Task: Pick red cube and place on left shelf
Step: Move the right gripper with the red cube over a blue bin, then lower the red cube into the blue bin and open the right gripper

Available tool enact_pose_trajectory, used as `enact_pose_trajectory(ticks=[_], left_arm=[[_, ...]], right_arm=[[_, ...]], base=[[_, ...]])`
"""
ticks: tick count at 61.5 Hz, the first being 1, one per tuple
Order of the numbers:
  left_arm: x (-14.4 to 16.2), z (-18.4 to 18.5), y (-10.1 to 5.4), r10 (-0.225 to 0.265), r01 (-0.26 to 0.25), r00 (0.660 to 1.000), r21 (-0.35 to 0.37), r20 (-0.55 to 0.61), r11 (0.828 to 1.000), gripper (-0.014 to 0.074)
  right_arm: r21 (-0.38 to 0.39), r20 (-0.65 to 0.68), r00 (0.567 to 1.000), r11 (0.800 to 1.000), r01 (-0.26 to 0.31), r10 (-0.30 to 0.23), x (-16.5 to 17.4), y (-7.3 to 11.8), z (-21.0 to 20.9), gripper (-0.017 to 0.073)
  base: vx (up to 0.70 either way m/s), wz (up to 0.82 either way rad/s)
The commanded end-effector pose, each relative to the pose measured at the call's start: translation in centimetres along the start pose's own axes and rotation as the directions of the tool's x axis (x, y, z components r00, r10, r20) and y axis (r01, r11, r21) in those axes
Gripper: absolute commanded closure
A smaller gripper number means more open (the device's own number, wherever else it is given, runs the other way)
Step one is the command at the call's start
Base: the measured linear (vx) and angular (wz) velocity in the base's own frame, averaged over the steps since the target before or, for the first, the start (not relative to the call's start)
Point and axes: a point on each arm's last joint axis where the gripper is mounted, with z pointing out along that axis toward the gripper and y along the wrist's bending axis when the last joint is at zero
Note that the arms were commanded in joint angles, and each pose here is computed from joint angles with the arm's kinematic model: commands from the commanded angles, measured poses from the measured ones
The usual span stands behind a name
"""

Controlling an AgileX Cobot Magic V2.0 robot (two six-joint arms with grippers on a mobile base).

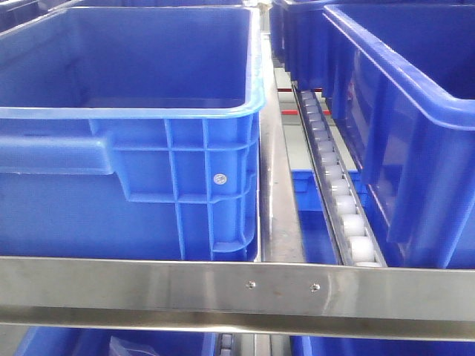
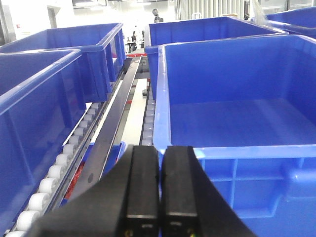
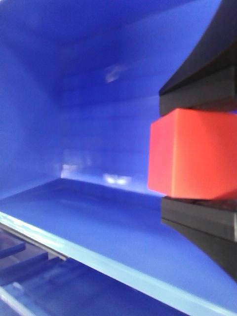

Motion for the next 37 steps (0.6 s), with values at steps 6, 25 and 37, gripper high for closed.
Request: enact_pose_trajectory(ticks=[6,25,37], left_arm=[[0.1,0.1,0.0,-0.004,0.005,0.999,-0.006,0.052,1.0,0.0488],[0.1,0.1,0.0,-0.004,0.005,0.999,-0.006,0.052,1.0,0.0488],[0.1,0.1,0.0,-0.004,0.005,0.999,-0.006,0.052,1.0,0.0488]], right_arm=[[-0.02,0.098,0.995,0.999,0.027,-0.025,-4.6,0.5,4.3,0.0423],[-0.015,0.05,0.998,1.0,0.027,-0.027,-5.3,0.6,8.1,-0.004],[0.005,-0.003,1.0,1.0,0.027,-0.027,-4.9,0.4,7.7,0.0037]], base=[[0.0,0.0],[0.0,-0.01],[0.0,0.0]])
